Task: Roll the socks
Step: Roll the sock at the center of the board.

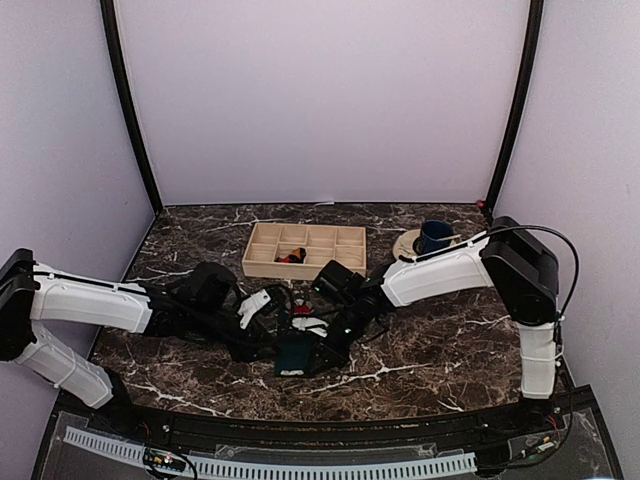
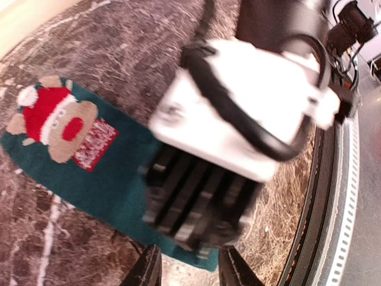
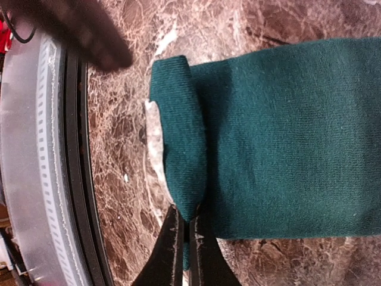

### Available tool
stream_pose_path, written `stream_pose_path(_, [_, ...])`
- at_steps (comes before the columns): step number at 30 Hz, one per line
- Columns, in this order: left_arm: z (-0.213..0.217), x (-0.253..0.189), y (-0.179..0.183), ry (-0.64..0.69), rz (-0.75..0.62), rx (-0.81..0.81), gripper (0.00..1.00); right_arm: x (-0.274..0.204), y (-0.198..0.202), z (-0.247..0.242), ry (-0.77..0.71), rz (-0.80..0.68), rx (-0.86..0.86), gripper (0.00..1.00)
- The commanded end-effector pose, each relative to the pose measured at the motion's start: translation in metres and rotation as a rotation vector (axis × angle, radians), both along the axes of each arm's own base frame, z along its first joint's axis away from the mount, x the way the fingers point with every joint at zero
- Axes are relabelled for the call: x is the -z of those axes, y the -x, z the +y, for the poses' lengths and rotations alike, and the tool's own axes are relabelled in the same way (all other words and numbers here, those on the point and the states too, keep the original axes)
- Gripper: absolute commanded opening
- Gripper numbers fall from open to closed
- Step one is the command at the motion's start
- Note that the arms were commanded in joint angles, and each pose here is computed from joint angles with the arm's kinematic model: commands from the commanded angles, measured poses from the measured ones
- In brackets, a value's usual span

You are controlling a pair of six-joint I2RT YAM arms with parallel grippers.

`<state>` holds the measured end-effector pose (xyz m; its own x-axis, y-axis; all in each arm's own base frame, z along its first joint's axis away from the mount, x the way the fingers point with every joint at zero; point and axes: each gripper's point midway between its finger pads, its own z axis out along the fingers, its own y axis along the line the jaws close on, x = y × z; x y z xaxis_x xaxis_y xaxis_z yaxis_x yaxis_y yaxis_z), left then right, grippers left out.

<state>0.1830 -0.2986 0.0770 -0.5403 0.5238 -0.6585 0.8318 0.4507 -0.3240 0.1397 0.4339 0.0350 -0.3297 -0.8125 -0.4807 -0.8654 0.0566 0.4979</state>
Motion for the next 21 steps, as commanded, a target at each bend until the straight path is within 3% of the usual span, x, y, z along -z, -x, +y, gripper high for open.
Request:
stream_pose_path(1, [-0.004,0.001,0.007,0.002,-0.077,0.015,0.36,-0.004,0.007,-0.001,0.002,0.115,-0.013,0.00])
stream_pose_path(10, [-0.009,0.003,0.025,0.025,-0.142,0.069,0.37,-0.003,0.009,-0.002,0.015,0.177,-0.019,0.00])
stream_pose_path(21, [-0.018,0.019,0.046,-0.038,-0.174,0.170,0.37,-0.002,0.010,-0.002,0.022,0.208,-0.029,0.00])
